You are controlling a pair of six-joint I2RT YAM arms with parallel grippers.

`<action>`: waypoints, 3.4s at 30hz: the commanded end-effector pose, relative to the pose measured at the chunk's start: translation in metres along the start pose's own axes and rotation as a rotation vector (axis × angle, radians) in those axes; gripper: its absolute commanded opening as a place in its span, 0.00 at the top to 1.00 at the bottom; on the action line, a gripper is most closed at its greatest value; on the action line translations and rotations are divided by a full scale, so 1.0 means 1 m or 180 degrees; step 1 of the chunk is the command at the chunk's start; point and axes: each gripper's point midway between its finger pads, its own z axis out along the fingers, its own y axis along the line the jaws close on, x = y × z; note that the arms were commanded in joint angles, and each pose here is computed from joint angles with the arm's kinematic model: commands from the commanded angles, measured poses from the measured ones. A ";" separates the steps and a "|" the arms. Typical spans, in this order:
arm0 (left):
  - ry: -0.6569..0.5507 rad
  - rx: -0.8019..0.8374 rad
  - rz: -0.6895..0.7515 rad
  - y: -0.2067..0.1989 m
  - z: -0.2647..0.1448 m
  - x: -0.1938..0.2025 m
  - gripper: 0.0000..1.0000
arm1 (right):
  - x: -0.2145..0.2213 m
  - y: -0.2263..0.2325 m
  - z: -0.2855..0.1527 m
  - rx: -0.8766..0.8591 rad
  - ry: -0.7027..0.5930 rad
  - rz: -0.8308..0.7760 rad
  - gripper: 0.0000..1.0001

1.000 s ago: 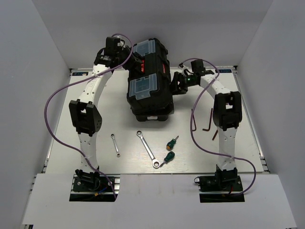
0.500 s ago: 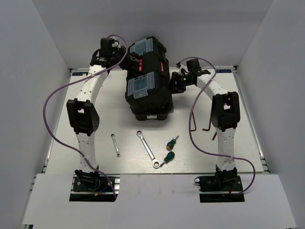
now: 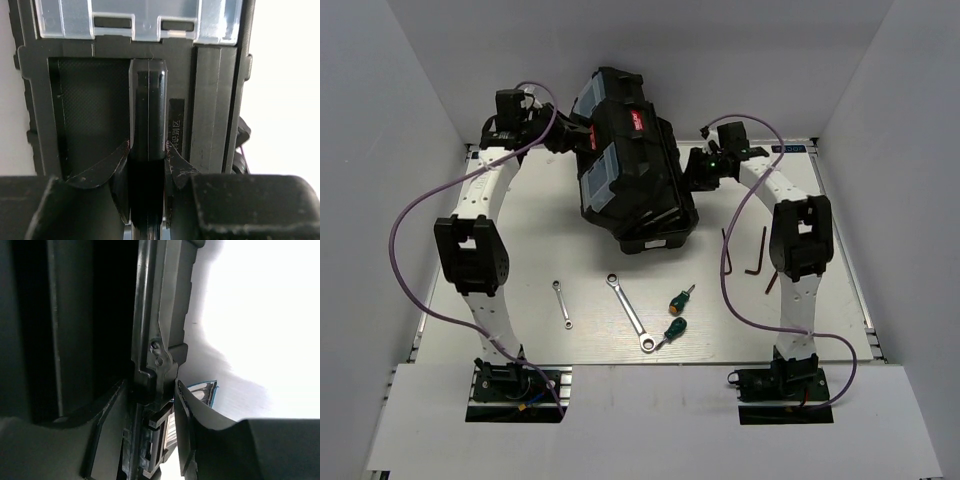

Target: Sort the tools into containers

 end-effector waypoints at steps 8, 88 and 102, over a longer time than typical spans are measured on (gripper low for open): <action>-0.0755 0.0131 0.0305 -0.013 -0.102 -0.056 1.00 | 0.008 -0.123 -0.066 0.1066 -0.0072 0.0207 1.00; 0.0470 0.0067 0.2022 0.001 -0.214 0.200 0.84 | 0.150 -0.070 -0.178 0.0800 0.0529 -0.0467 0.72; 0.1075 -0.0113 0.2635 0.007 -0.144 0.259 0.74 | 0.161 -0.126 -0.169 0.1505 0.0700 -0.0353 0.62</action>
